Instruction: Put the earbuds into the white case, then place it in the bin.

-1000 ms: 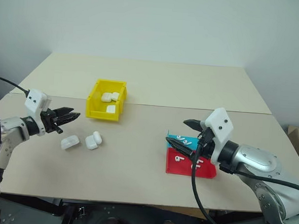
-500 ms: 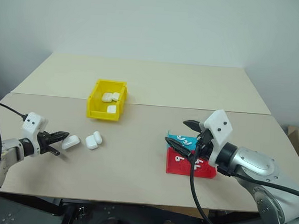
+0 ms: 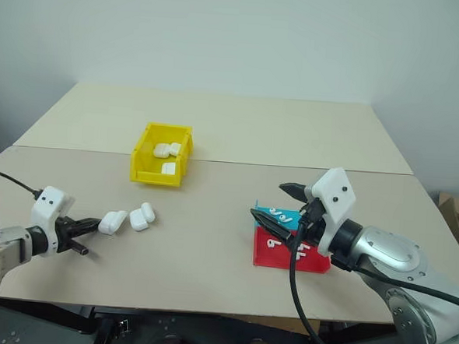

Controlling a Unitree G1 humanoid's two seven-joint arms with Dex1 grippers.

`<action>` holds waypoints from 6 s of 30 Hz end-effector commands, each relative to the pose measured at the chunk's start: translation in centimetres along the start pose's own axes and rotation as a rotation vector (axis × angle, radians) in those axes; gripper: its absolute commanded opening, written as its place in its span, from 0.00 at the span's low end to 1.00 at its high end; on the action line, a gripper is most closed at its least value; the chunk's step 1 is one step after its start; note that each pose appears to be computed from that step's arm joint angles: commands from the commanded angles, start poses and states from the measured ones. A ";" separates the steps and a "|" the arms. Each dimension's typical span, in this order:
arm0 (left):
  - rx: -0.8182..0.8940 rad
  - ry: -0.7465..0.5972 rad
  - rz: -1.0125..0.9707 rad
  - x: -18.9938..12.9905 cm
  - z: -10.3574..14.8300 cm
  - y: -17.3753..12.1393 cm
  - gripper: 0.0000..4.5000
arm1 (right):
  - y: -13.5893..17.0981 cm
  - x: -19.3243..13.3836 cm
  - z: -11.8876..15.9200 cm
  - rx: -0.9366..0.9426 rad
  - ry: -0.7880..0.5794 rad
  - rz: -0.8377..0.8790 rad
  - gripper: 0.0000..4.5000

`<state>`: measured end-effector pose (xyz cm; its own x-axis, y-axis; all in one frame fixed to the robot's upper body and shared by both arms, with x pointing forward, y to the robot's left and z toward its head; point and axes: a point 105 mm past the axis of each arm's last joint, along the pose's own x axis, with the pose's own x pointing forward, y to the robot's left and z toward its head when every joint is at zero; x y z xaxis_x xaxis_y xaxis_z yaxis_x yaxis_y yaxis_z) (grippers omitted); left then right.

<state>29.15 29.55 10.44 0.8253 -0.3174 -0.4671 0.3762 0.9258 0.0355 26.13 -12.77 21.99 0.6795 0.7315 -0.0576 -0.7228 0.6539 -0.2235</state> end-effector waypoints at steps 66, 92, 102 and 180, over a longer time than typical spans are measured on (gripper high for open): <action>0.836 0.664 -0.558 4.5 5.4 -0.9 1.00 | 0.4 -0.3 1.5 -0.053 -0.021 0.038 1.00; 0.943 0.687 -0.590 4.2 5.8 -1.9 0.80 | -0.2 -0.8 2.0 -0.067 0.001 0.043 1.00; 0.923 0.565 -0.524 3.3 6.5 -1.4 0.63 | -0.4 -0.9 2.0 -0.071 0.002 0.032 1.00; 0.423 -0.875 -1.190 -3.7 13.9 -22.1 0.63 | -3.2 -1.3 -10.4 -0.544 0.812 0.533 0.64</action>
<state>24.27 7.44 22.91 -0.0864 -0.9702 0.2264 0.9539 -0.0150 0.2998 28.65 -17.93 12.00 0.3115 0.4238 -0.8505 -0.9396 0.0040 -0.3421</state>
